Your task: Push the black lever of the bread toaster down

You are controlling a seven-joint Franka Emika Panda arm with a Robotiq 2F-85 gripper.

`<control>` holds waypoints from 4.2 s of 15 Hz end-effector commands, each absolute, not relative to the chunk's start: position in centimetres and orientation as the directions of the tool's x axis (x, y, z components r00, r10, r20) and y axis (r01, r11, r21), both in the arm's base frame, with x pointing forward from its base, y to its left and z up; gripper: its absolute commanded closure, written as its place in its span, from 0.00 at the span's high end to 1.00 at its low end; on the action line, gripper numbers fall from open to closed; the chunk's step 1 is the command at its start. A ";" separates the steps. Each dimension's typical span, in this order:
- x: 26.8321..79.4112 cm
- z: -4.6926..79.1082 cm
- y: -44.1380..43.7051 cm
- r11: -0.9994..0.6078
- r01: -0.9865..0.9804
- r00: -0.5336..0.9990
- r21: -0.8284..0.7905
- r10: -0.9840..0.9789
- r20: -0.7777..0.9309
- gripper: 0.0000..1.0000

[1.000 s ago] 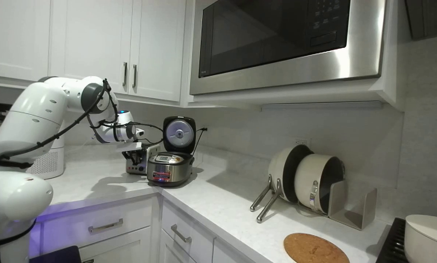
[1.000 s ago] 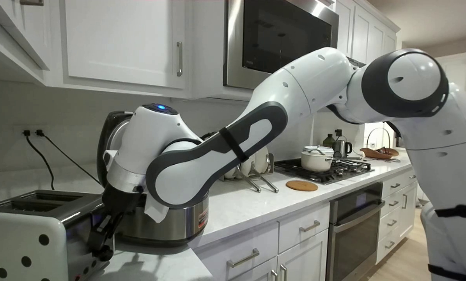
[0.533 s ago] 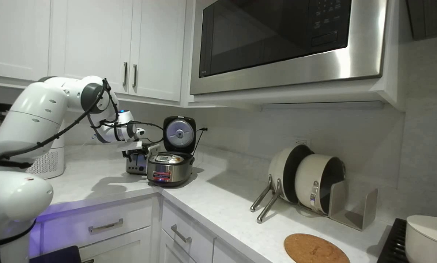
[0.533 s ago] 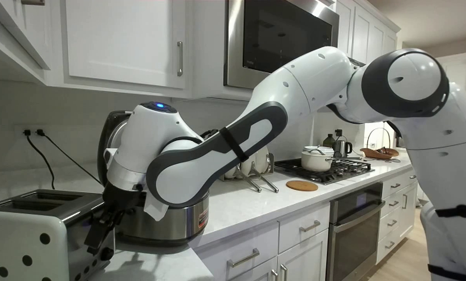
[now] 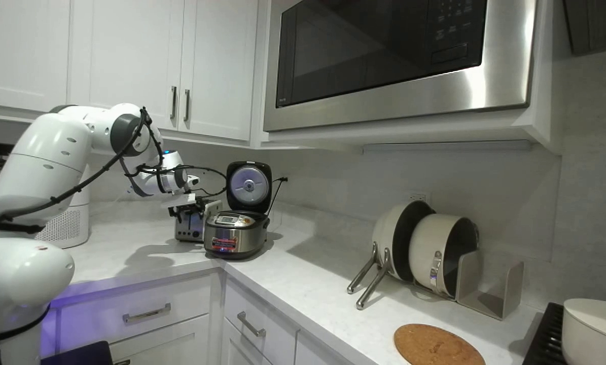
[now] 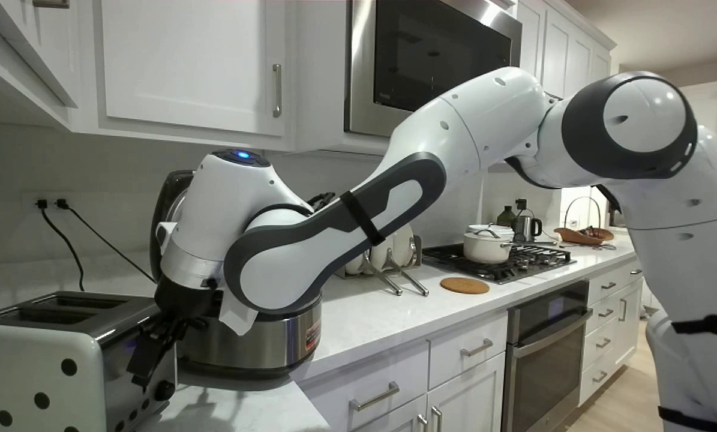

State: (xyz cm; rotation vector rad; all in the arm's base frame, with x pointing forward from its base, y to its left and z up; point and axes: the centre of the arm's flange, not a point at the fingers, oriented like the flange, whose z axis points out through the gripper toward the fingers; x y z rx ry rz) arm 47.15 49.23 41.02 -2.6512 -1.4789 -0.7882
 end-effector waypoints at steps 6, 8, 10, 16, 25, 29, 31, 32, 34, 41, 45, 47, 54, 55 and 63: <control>45.8 47.1 50.1 -0.571 0.780 0.432 0.256 0.788 0.439 1.00; 45.6 48.1 50.2 -0.572 0.779 0.427 0.258 0.785 0.450 0.75; 45.5 48.9 50.2 -0.571 0.778 0.421 0.262 0.783 0.458 0.66; 45.6 49.4 50.1 -0.575 0.774 0.421 0.265 0.780 0.464 0.18; 46.1 48.3 49.9 -0.577 0.773 0.441 0.262 0.787 0.432 0.00; 46.4 47.1 49.8 -0.577 0.777 0.455 0.253 0.791 0.408 0.00; 46.5 46.3 49.8 -0.576 0.779 0.461 0.245 0.793 0.398 0.00; 46.6 45.8 49.9 -0.576 0.781 0.464 0.241 0.794 0.393 0.00; 46.8 45.1 49.9 -0.575 0.784 0.469 0.234 0.795 0.384 0.00; 47.3 43.4 49.9 -0.582 0.788 0.492 0.201 0.791 0.364 0.00; 47.6 42.0 49.8 -0.588 0.791 0.511 0.168 0.786 0.348 0.00; 47.8 41.6 49.7 -0.595 0.792 0.525 0.135 0.778 0.345 0.00; 48.2 39.7 49.6 -0.609 0.785 0.553 0.111 0.770 0.318 0.00; 48.2 39.4 49.6 -0.609 0.786 0.554 0.110 0.771 0.314 0.00; 48.0 38.7 50.1 -0.603 0.790 0.550 0.110 0.778 0.305 0.00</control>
